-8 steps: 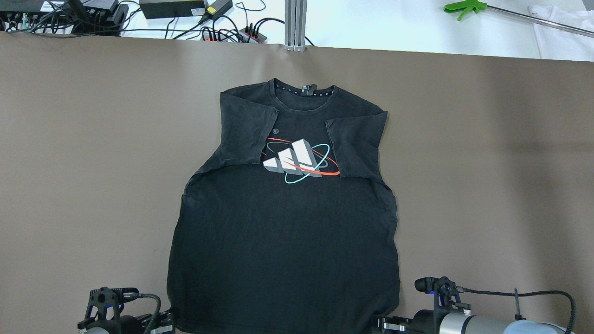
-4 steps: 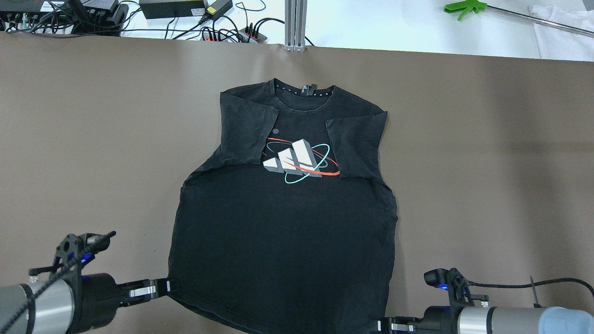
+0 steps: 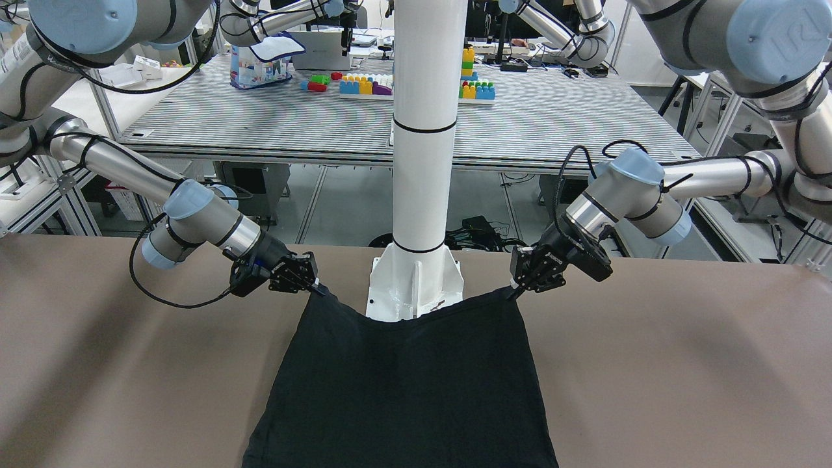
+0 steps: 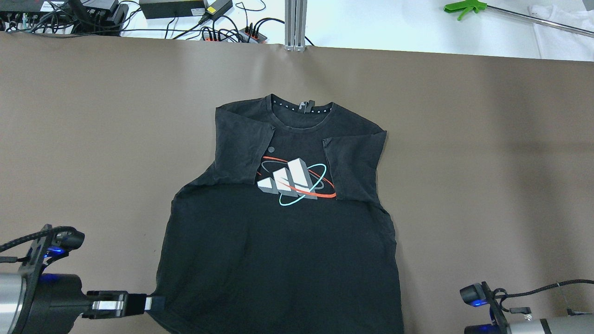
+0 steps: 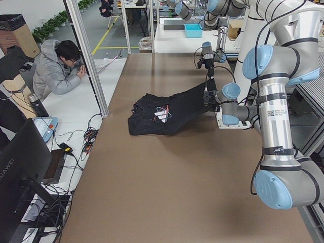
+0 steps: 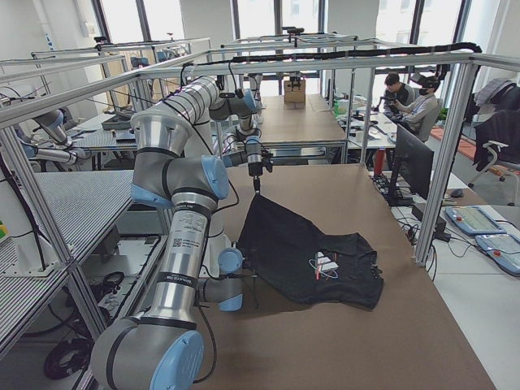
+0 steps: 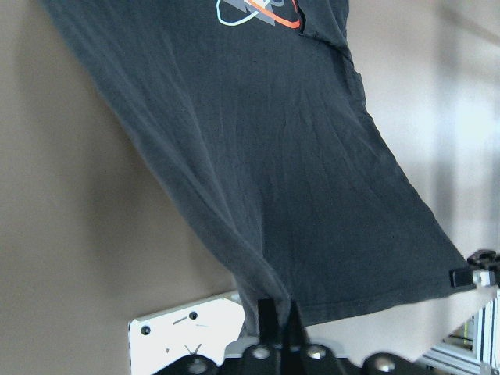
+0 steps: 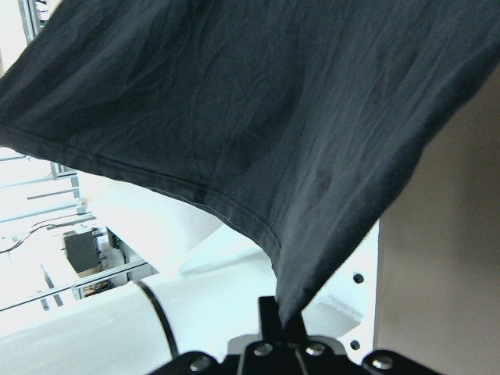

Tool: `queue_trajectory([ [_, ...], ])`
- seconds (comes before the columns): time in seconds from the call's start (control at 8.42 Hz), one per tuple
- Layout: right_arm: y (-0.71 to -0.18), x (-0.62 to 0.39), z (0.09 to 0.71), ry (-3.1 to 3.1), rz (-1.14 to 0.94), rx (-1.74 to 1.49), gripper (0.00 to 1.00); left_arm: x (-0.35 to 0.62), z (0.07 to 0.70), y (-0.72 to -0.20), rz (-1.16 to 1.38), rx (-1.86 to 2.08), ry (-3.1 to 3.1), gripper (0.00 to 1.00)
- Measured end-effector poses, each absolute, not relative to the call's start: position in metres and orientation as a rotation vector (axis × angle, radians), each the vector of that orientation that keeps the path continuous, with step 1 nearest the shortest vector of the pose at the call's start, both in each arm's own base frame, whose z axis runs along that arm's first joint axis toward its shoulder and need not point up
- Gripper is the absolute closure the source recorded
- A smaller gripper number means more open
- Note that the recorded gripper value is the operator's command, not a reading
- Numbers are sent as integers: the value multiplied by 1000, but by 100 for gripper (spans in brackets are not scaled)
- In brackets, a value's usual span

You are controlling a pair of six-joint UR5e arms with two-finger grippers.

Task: Fold clothes
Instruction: 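Lift the hem with both grippers and fold it toward the collar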

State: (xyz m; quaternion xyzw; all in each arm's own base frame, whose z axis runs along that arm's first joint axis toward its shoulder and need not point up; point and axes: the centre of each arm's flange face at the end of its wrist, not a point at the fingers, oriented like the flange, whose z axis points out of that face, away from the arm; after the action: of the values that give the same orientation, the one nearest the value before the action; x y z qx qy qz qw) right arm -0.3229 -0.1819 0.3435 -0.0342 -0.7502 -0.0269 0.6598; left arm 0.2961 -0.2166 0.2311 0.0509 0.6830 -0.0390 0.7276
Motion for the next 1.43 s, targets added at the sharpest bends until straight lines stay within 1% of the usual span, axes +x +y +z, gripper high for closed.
queue_trajectory([
  [0.24, -170, -293, 362, -1783, -122, -133, 100, 285, 243, -199, 10, 75, 1544, 100],
  [0.59, -169, -286, 394, -1836, -132, -147, 100, 276, 264, -197, 8, 83, 1538, 100],
  [0.95, -205, -308, 402, -1842, -59, -61, 100, 289, 291, -229, -82, 138, 1488, 100],
  [1.43, -269, -300, 380, -1816, -6, 42, 100, 289, 297, -259, -145, 185, 1476, 100],
])
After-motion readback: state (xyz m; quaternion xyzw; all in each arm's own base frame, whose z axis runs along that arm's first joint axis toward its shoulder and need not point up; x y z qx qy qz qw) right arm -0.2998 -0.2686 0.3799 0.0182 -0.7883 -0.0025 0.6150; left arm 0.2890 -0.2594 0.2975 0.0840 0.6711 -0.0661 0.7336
